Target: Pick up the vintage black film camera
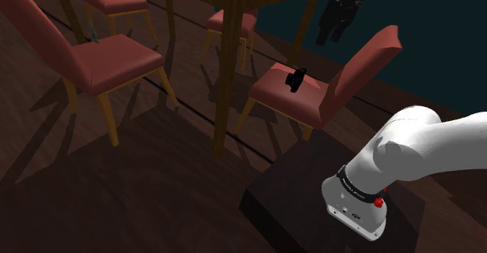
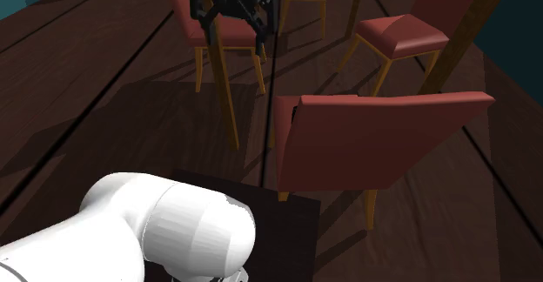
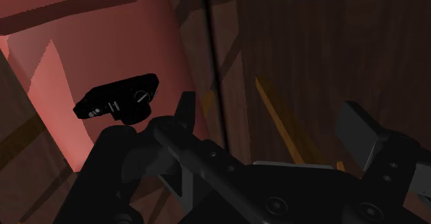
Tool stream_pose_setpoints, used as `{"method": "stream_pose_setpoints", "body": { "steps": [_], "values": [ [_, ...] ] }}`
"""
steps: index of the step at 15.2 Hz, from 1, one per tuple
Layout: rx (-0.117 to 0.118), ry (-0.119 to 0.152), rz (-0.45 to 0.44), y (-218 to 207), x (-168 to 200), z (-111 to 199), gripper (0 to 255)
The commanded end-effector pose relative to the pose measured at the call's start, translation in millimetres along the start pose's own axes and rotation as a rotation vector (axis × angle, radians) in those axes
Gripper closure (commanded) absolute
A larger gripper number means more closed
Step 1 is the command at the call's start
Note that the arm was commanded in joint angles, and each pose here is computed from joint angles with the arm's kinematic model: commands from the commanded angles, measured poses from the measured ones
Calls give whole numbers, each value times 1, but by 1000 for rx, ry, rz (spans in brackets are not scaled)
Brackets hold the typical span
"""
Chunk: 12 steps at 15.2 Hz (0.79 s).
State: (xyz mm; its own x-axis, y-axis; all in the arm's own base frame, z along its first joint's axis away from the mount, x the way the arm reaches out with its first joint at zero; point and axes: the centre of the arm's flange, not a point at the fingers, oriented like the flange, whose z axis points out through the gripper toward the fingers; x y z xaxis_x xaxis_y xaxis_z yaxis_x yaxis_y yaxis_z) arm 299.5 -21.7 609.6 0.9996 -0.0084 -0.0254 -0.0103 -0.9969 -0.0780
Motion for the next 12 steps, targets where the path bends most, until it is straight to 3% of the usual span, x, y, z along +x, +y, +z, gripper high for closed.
{"method": "stream_pose_setpoints", "body": {
  "steps": [1,12],
  "values": [
    [0,0,0,0,0,0,0],
    [4,-19,-169,89,72,92,0]
  ]
}}
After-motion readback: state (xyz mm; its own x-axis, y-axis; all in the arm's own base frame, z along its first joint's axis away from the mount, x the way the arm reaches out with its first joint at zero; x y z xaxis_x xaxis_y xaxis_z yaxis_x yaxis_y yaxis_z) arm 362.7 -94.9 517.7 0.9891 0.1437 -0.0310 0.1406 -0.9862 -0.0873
